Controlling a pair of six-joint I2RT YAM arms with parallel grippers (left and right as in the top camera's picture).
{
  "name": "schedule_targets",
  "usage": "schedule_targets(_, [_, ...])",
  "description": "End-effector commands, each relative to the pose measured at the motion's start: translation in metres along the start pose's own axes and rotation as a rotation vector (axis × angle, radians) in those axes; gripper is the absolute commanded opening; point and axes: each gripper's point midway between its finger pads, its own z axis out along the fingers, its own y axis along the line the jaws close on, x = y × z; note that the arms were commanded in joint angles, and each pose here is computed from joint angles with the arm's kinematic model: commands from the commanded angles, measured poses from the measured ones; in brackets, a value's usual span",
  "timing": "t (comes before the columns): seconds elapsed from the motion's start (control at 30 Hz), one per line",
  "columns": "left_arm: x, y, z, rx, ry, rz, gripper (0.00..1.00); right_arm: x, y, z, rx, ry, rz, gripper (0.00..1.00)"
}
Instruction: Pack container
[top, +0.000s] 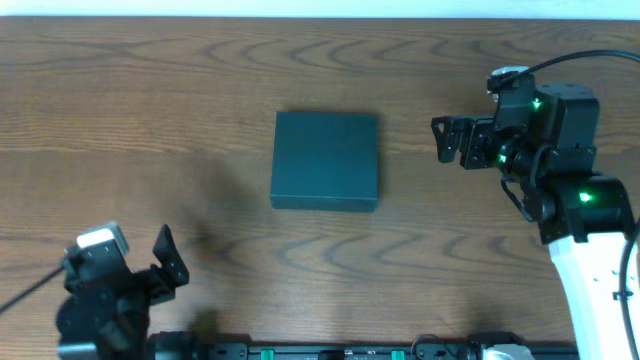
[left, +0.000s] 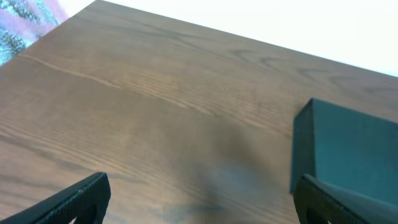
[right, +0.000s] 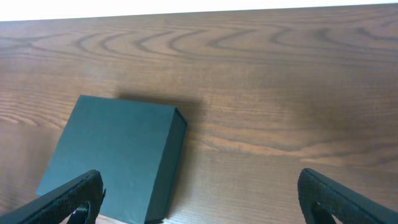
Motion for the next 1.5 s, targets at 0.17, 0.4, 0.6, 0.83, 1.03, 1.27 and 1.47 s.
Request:
schedule_targets(0.17, [0.063, 0.009, 0.047, 0.007, -0.064, -0.039, 0.95, -0.002, -0.002, 0.000, 0.009, -0.002, -0.012, 0.99])
schedule_targets(0.4, [0.089, 0.008, 0.079, 0.019, -0.035, -0.037, 0.95, -0.002, -0.002, 0.000, 0.009, -0.002, -0.012, 0.99])
schedule_targets(0.6, [0.099, 0.008, 0.095, 0.021, -0.046, -0.039, 0.95, -0.002, -0.002, 0.000, 0.009, -0.002, -0.012, 0.99])
schedule_targets(0.83, [0.101, 0.011, 0.103, 0.006, -0.069, -0.036, 0.95, -0.002, -0.002, 0.000, 0.009, -0.002, -0.012, 0.99])
schedule_targets(1.03, [0.101, 0.012, 0.103, 0.000, -0.068, -0.037, 0.95, -0.002, -0.002, 0.000, 0.009, -0.002, -0.012, 0.99])
schedule_targets(1.27, [0.101, 0.012, 0.103, 0.000, -0.068, -0.037, 0.95, -0.002, -0.002, 0.000, 0.009, -0.002, -0.012, 0.99])
schedule_targets(1.47, [0.101, 0.012, 0.103, 0.000, -0.068, -0.037, 0.95, -0.002, -0.002, 0.000, 0.009, -0.002, -0.012, 0.99])
